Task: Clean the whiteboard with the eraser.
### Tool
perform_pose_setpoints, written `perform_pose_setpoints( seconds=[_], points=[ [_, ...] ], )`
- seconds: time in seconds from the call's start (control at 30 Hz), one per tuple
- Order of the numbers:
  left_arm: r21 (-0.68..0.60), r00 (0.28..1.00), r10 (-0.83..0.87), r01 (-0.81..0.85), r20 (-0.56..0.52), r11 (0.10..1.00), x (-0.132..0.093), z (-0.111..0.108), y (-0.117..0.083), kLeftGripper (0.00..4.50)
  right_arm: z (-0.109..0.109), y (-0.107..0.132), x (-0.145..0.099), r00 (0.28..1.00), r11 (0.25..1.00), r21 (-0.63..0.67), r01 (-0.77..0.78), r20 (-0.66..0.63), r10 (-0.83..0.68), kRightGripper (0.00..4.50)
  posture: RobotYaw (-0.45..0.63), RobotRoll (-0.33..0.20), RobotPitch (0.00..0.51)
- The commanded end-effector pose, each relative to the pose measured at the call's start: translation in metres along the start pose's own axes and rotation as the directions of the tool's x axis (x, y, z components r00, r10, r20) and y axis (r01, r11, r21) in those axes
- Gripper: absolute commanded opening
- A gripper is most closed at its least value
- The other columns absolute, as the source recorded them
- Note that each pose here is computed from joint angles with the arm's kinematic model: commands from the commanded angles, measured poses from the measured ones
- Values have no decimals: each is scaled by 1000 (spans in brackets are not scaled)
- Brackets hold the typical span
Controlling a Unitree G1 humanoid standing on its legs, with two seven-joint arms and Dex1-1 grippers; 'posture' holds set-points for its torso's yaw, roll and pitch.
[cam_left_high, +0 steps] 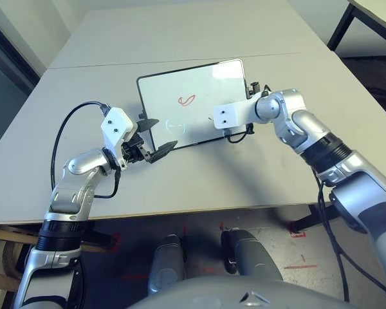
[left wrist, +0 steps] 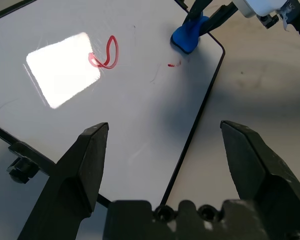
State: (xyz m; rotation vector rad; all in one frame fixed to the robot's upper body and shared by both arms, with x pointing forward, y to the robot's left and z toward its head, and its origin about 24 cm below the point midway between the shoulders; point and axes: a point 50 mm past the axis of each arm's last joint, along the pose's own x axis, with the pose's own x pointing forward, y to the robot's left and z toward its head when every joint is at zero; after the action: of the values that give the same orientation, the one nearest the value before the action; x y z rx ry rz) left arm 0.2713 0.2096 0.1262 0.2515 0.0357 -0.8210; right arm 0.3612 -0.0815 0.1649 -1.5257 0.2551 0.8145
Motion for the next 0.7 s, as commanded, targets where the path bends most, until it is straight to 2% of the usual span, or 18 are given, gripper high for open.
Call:
perform_pose_setpoints(
  seconds=[0.03, 0.17, 0.37, 0.53, 0.7],
  points=[
    [-4, 1000, 5, -5, -21, 1000, -3, -5, -1, 4500, 13, 7, 3, 999, 1000, -12, -26, 25, 26, 394, -34, 0, 106],
    [-7, 1000, 6, -6, -19, 1000, -3, -5, -2, 4500, 29, 7, 5, 998, 999, -21, -33, 55, 35, 394, -30, 0, 107],
    [-9, 1000, 9, -9, -16, 1000, -2, -5, -3, 4500, 37, 6, 7, 997, 999, -35, -37, 65, 39, 394, -26, 0, 107],
    [-9, 1000, 9, -9, -12, 1000, -2, -3, -4, 4500, 23, 6, 8, 999, 997, -54, -46, 19, 47, 394, -26, 0, 107],
    [-7, 1000, 8, -8, -12, 1000, -2, -1, -4, 4500, -2, 10, 3, 996, 995, -71, -76, -43, 73, 394, -32, 0, 109]
  ],
)
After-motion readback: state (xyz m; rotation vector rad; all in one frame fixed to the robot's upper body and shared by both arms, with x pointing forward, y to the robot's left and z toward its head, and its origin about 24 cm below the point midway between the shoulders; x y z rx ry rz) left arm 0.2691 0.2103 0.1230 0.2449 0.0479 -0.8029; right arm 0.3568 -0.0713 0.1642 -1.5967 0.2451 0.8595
